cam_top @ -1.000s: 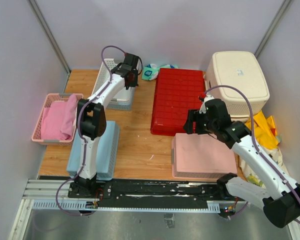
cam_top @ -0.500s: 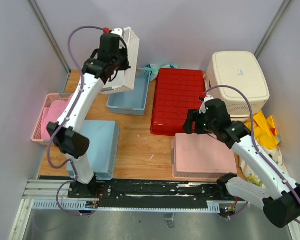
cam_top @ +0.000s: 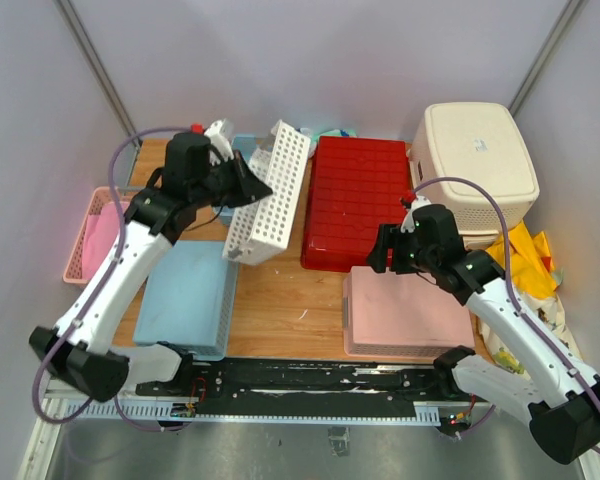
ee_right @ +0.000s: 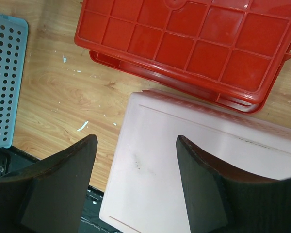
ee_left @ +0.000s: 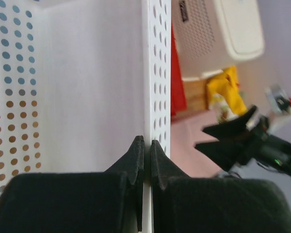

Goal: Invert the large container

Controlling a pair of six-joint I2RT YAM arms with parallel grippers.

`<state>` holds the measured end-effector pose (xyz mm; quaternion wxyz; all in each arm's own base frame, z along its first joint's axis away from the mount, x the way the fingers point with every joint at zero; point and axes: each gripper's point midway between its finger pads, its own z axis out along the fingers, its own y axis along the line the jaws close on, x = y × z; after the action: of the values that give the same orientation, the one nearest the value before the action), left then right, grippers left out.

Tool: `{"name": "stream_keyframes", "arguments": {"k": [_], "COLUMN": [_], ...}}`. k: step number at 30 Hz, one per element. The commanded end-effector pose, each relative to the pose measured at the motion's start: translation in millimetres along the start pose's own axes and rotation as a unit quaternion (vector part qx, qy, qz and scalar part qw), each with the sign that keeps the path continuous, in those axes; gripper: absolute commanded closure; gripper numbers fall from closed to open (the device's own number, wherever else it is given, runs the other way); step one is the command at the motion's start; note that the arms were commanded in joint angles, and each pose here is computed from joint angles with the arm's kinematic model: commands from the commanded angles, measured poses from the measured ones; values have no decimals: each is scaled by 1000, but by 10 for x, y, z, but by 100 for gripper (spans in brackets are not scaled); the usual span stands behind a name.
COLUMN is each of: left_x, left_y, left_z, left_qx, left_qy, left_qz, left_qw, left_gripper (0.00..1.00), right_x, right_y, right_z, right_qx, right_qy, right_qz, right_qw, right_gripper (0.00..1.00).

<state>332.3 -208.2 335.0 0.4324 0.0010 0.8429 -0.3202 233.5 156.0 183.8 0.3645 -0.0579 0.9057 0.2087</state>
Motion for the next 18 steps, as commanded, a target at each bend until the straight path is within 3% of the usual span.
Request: {"name": "stream_keyframes", "arguments": {"k": [1,9,14,18], "left_x": [28,838,1094,1198], "left_y": [-738,-627,-483,-288], "left_z": [-774,-1075,-1099,-1063], "left_qx": [185,277,306,267], "left_qy": [-39,6,3,-15], "left_qz": [-81,-229,-299,-322], "left_qw": [979,933,904,908], "left_gripper": [100,100,100,100], "right_x": [-60,-253,-293,-254], "right_y": [-82,-35,-10,-9], "right_z": [-11,-101,-111,-95], "right_qx": [19,15,10,7], "right_qy": [-10,-37,-41,-35], "right_qz": [3,-12,-18,-18], "right_qw": [1000,999,999,999], "right_gripper": [32,32,32,32]}}
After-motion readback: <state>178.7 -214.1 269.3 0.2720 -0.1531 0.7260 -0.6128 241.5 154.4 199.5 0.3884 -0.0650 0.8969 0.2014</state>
